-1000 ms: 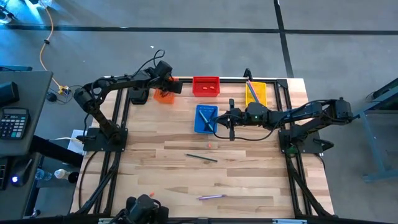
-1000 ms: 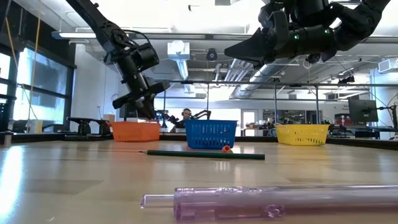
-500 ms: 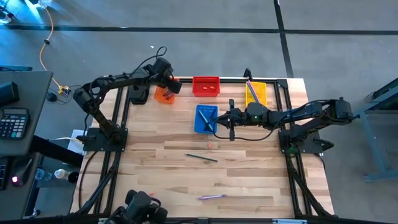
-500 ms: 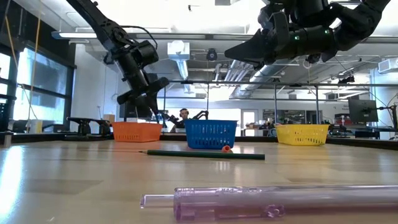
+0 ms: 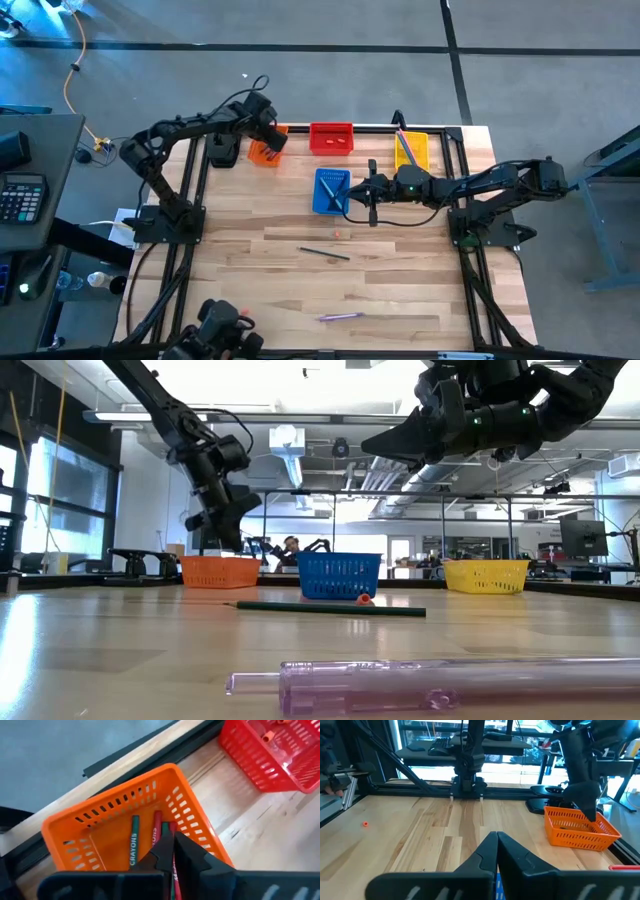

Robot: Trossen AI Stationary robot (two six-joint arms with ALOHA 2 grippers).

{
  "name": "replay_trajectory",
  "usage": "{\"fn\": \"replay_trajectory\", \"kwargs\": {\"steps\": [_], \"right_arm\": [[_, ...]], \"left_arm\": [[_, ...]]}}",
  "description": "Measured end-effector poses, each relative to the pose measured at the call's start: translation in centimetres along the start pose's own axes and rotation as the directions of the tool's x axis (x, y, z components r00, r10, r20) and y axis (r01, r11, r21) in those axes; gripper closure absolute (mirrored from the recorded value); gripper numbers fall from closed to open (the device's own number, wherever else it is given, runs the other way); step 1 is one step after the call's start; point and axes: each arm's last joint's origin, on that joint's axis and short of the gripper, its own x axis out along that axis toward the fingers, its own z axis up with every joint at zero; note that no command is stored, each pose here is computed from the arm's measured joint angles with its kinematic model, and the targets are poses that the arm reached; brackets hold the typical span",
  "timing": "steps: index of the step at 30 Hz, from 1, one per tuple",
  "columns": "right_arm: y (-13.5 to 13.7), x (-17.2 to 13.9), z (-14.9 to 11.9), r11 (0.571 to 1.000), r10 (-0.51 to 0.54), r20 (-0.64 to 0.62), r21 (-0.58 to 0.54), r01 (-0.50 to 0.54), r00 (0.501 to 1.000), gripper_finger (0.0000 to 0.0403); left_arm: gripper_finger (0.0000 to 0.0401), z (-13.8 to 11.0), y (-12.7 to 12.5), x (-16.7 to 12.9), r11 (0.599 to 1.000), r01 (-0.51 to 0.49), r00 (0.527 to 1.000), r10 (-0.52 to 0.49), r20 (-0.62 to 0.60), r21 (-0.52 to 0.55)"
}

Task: Sort crayons/erasers/pens/pencils in bins
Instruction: Adjust the orange bin, then put the orange eraser into the red bin

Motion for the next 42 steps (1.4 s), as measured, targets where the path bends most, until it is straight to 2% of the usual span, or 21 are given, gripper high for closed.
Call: {"fn": "replay_trajectory", "kwargs": {"steps": [5,9,14,25,35,42], "right_arm": [[0.0,0.0,0.0,1.000,0.000,0.000,-0.002,0.000,1.000,0.0403],[0.0,0.0,0.0,1.000,0.000,0.000,-0.002,0.000,1.000,0.0403],[0.0,0.0,0.0,1.000,-0.013,-0.001,-0.002,0.013,1.000,0.0403],[0.0,0.0,0.0,1.000,-0.013,-0.001,-0.010,0.013,1.000,0.0403],[0.0,0.0,0.0,1.000,-0.013,-0.001,-0.010,0.013,1.000,0.0403],[0.0,0.0,0.0,1.000,-0.015,-0.001,-0.010,0.015,1.000,0.0403]], "left_arm": [[0.0400,-0.1,0.1,0.8,1.000,-0.003,1.000,0.003,-0.012,0.028],[0.0401,-0.3,0.6,1.6,0.994,-0.104,0.994,0.105,-0.028,0.029],[0.0401,-0.3,1.6,1.8,0.974,-0.224,0.974,0.224,-0.026,-0.017],[0.0401,-0.4,3.0,1.7,0.946,-0.315,0.949,0.314,-0.027,-0.074],[0.0401,-0.7,3.3,1.6,0.940,-0.329,0.944,0.324,-0.061,-0.088],[0.0401,-0.5,2.9,0.4,0.942,-0.323,0.946,0.321,-0.033,-0.090]]}}
